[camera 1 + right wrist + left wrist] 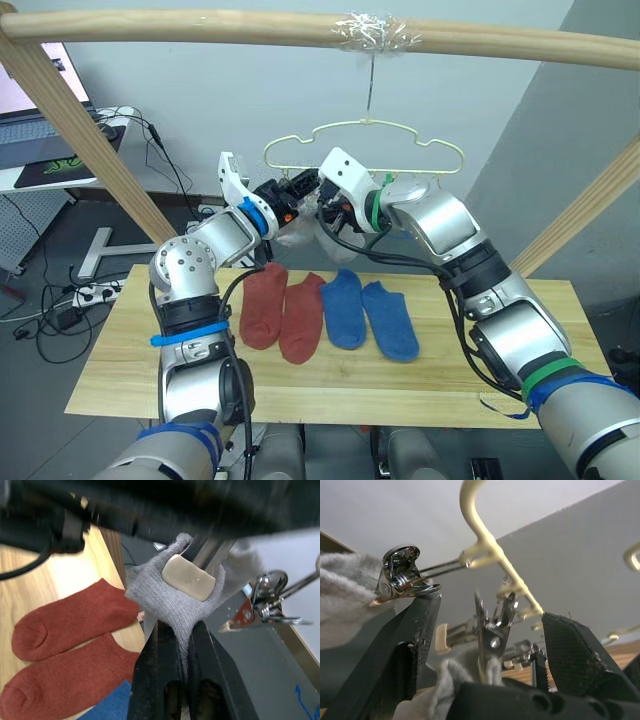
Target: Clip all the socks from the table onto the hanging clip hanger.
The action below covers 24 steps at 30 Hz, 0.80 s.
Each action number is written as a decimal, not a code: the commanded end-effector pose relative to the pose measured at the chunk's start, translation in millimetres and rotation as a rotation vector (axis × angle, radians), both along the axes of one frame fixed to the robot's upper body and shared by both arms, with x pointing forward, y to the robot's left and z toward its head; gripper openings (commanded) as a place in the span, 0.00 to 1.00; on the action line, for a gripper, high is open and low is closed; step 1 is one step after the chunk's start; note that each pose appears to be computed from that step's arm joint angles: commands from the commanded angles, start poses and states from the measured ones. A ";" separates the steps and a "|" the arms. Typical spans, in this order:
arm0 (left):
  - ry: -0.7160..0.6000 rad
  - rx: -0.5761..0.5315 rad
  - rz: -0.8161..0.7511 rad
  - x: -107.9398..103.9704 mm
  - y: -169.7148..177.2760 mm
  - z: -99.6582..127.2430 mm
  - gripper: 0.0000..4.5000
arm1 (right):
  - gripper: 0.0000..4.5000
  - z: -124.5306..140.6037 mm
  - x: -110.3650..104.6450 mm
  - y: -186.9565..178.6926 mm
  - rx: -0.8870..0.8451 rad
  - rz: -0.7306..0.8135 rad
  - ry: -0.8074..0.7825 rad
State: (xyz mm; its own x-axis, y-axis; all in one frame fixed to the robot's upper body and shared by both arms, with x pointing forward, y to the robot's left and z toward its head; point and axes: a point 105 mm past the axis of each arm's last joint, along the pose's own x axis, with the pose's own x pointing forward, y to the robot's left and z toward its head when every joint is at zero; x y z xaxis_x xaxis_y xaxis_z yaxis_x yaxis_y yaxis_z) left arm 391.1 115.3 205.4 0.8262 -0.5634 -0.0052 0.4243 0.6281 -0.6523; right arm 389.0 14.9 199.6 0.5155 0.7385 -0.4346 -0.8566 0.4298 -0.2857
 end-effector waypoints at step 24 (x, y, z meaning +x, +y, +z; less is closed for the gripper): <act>-0.512 0.529 -0.035 -60.8 -4.4 4.2 0.82 | 1.00 -3.3 -91.7 -93.9 0.173 -0.059 0.028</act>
State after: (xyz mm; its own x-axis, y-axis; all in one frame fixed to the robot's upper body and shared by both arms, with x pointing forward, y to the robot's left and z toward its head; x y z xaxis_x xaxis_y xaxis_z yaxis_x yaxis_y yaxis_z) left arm 337.8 121.0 190.7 0.8081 -0.5888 0.0170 0.5889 0.8071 -0.0431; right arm 307.5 -73.7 176.1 0.5424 0.7460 -0.3864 -0.8358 0.5258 -0.1580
